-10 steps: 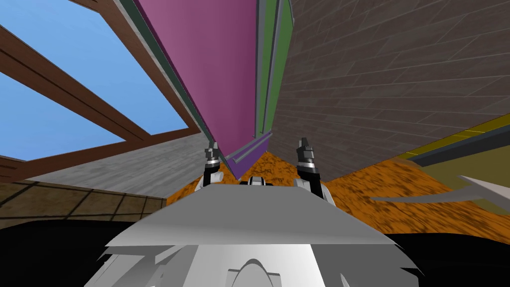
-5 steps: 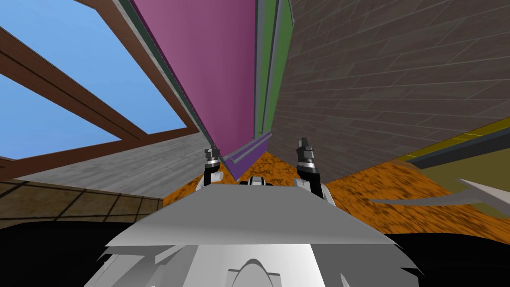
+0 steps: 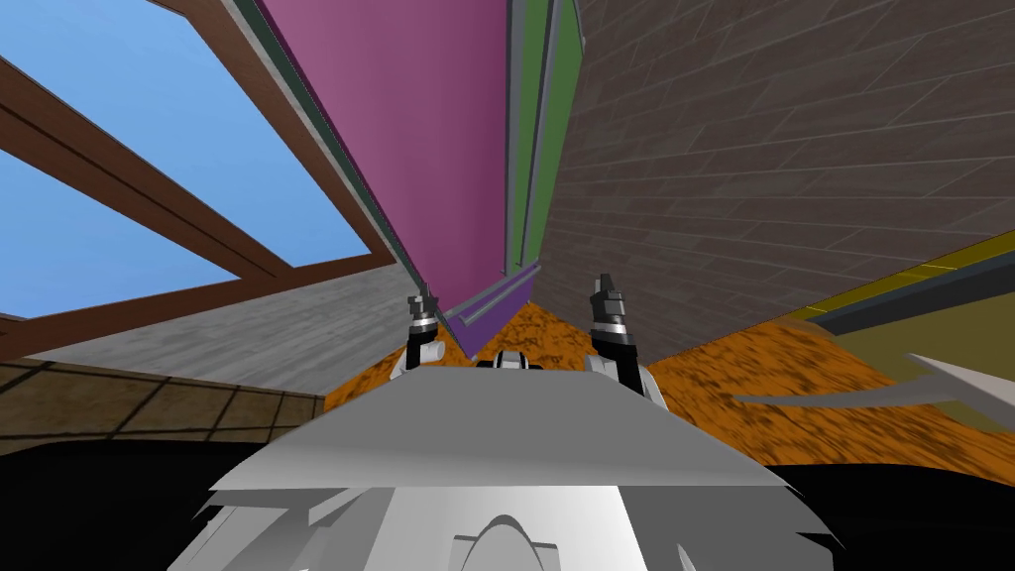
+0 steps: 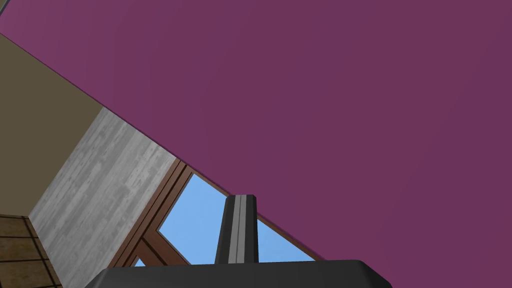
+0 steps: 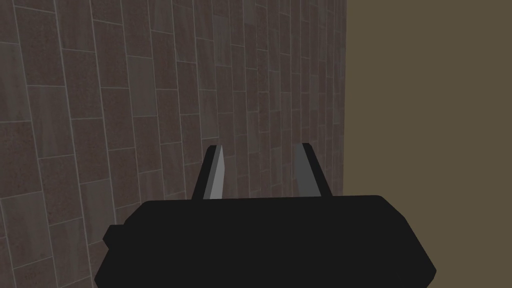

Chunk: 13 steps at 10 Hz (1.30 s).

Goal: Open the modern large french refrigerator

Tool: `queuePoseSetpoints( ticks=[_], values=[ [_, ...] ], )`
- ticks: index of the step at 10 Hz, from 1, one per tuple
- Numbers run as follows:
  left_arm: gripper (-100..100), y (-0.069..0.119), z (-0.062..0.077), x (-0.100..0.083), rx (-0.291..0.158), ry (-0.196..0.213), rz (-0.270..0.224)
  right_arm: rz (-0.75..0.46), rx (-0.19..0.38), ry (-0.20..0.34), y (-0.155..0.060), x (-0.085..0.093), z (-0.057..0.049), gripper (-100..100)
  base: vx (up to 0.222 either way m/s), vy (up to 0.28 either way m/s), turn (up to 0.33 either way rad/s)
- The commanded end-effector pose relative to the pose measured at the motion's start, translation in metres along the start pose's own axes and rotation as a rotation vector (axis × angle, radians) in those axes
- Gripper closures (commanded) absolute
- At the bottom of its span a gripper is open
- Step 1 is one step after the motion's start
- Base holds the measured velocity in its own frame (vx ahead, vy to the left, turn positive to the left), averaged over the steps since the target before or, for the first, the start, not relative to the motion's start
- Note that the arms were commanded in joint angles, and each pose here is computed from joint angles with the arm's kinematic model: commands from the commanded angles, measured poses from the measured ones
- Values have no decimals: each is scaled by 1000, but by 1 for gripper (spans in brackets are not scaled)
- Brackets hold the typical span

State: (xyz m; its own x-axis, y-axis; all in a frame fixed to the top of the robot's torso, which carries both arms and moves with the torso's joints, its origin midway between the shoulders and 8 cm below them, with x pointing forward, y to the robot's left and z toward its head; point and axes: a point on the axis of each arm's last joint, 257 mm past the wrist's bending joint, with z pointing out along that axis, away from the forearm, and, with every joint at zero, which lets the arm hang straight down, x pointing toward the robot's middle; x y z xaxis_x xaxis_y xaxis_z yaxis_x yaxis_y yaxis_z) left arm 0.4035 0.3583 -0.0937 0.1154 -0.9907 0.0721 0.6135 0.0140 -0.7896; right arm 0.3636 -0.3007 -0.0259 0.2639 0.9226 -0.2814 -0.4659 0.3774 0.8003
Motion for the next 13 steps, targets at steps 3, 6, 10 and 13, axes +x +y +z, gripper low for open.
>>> queuePoseSetpoints(
  ticks=[3, 6, 10, 13],
  values=[
    [-100, 10, 5, 9, -4, 9, -32, 0, 0, 0, 0, 0, 0, 0, 37, -49, -32],
    [-100, 30, 4, -9, -10, -45, -73, 0, 0, 0, 0, 0, 0, 0, 113, -153, -40],
    [-100, 54, -2, -28, -32, -107, -113, 0, 0, 0, 0, 0, 0, 0, 99, -130, -19],
    [-100, 67, -8, -35, -51, -132, -125, 0, 0, 0, 0, 0, 0, 0, 71, -91, 1]
  ],
)
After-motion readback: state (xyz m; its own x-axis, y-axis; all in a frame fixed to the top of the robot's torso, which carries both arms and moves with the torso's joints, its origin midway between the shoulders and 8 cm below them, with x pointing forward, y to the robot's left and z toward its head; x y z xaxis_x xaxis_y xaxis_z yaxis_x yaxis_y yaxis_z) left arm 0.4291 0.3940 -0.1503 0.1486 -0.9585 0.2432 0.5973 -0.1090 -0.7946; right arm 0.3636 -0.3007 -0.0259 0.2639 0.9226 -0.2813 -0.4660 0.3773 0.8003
